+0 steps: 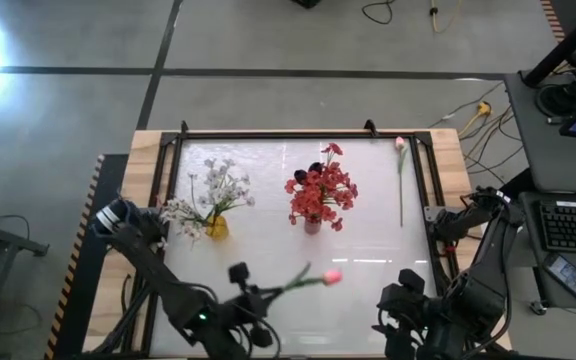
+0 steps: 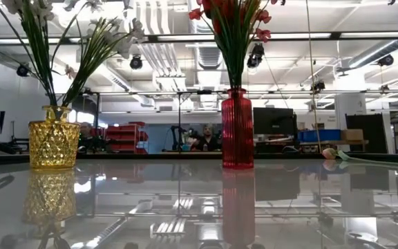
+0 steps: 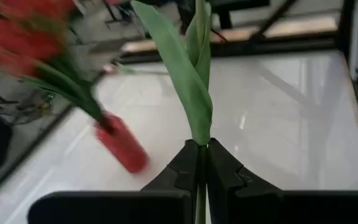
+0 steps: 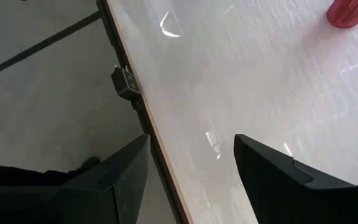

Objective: Sort flowers into vase by color
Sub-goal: Put the bottom pink flower into the yellow vase

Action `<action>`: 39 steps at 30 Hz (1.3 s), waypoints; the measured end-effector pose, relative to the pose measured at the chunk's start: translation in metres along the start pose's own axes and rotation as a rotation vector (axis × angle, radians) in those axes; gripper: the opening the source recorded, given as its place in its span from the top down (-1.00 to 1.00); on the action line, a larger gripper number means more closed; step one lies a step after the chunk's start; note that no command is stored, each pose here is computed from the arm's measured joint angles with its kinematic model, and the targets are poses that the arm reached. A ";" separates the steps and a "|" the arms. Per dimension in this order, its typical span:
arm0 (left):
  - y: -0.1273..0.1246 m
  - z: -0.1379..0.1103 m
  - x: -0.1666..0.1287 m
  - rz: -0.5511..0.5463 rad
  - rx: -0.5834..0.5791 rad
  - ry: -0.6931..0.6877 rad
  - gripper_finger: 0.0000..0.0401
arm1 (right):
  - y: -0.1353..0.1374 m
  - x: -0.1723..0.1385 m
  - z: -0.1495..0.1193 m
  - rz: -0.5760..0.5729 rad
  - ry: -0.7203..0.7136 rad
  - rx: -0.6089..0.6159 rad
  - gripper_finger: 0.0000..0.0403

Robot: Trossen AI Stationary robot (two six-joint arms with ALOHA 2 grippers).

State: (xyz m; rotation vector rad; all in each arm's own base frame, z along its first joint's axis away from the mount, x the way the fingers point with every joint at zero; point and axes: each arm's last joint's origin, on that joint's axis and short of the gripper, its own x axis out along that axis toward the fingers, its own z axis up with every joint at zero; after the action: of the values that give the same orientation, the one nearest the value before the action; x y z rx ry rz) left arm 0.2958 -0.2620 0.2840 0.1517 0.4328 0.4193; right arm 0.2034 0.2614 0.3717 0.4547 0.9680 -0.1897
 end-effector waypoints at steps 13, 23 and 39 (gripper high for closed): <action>0.051 0.048 -0.038 -0.098 -0.172 -0.140 1.00 | 0.025 -0.005 0.031 0.074 -0.535 -0.103 -0.11; 0.032 0.087 -0.035 -0.226 -0.257 -0.410 1.00 | 0.041 -0.016 0.090 0.189 -0.848 -0.033 -0.11; 0.033 0.099 -0.024 -0.237 -0.302 -0.508 1.00 | 0.038 -0.022 0.117 0.145 -0.991 -0.124 0.41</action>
State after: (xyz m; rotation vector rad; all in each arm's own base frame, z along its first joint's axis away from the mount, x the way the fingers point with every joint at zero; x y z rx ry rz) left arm 0.3073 -0.2478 0.3891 -0.0881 -0.1155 0.1962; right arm 0.2924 0.2410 0.4573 0.2565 -0.0263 -0.1912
